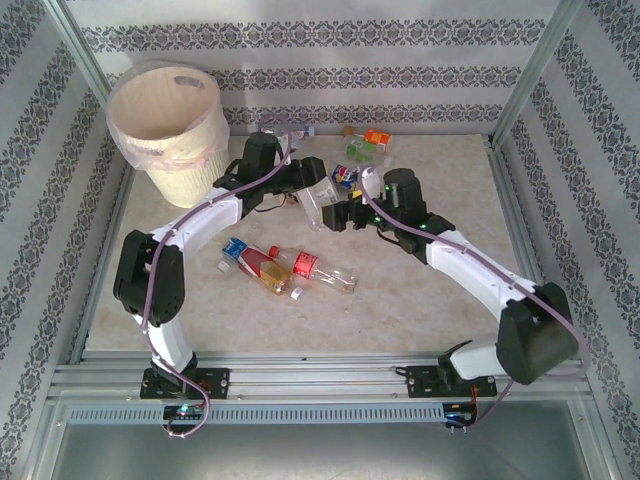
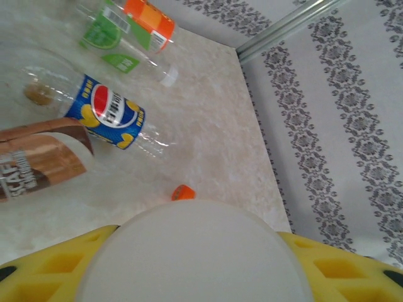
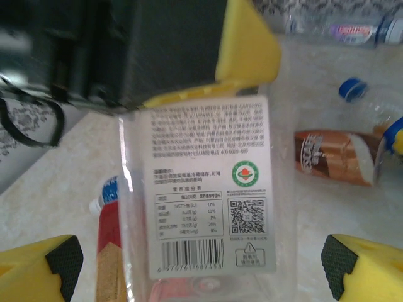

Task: Put the plastic bottles in the bin

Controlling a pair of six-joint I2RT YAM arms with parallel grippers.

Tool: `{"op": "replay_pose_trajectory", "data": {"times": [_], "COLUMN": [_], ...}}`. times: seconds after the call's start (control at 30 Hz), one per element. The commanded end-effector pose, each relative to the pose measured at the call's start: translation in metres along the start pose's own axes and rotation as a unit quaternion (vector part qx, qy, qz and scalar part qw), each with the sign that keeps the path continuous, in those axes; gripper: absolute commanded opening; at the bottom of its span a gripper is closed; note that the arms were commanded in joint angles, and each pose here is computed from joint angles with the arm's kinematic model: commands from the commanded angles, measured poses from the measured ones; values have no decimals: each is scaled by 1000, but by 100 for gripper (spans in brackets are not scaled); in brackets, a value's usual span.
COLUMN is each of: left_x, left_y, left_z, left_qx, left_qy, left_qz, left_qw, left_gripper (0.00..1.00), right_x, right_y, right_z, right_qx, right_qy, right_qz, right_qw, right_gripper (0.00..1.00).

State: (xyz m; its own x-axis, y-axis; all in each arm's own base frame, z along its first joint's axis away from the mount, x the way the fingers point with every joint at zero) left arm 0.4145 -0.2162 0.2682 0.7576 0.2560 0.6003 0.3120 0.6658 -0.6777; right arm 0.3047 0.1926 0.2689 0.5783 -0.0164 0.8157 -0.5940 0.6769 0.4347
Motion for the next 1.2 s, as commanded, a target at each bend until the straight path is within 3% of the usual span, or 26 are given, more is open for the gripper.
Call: {"op": "replay_pose_trajectory", "data": {"times": [0.0, 0.17, 0.23, 0.4, 0.67, 0.93, 1.07, 1.17], "left_x": [21, 37, 44, 62, 97, 131, 151, 167], "left_y": [-10, -10, -10, -9, -35, -56, -59, -55], "left_z": [27, 49, 60, 89, 145, 208, 236, 255], "left_qx": [24, 61, 86, 141, 149, 242, 292, 347], "left_qy": [-39, -70, -84, -113, -170, -270, -318, -353], "left_qz": [-30, -49, -62, -81, -129, -202, -232, -252], "left_qw": [999, 995, 991, 980, 965, 910, 872, 832], "left_gripper": [49, 49, 49, 49, 49, 49, 49, 50], "right_x": [10, 20, 19, 14, 15, 15, 13, 11], "right_y": [0, -29, -41, -57, -69, -69, -72, -73], "right_z": [22, 49, 57, 66, 68, 69, 63, 58], "right_qx": [-29, -204, -240, -266, -274, -272, -268, -260], "right_qy": [-35, -117, -134, -149, -164, -166, -149, -136], "right_qz": [2, -46, -70, -126, -180, -183, -184, -189], "right_qw": [999, 971, 959, 944, 930, 930, 934, 937], "right_gripper": [98, 98, 98, 98, 98, 98, 98, 98]}}
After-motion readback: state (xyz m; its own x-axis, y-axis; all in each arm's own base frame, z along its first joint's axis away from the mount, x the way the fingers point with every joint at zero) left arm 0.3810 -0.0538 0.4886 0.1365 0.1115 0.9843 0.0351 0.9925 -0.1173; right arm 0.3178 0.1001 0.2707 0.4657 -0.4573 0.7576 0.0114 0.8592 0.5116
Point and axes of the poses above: each hand's point on the last joint's axis, 136 mm out from that joint toward the fingers, its own z axis back along the fingers, its own y axis along the line the jaws close on, x = y × z, the point moved 8 cm from there along z, back along the fingers, and after that the axes turned 4 degrees about -z, right-handed, at the moved point
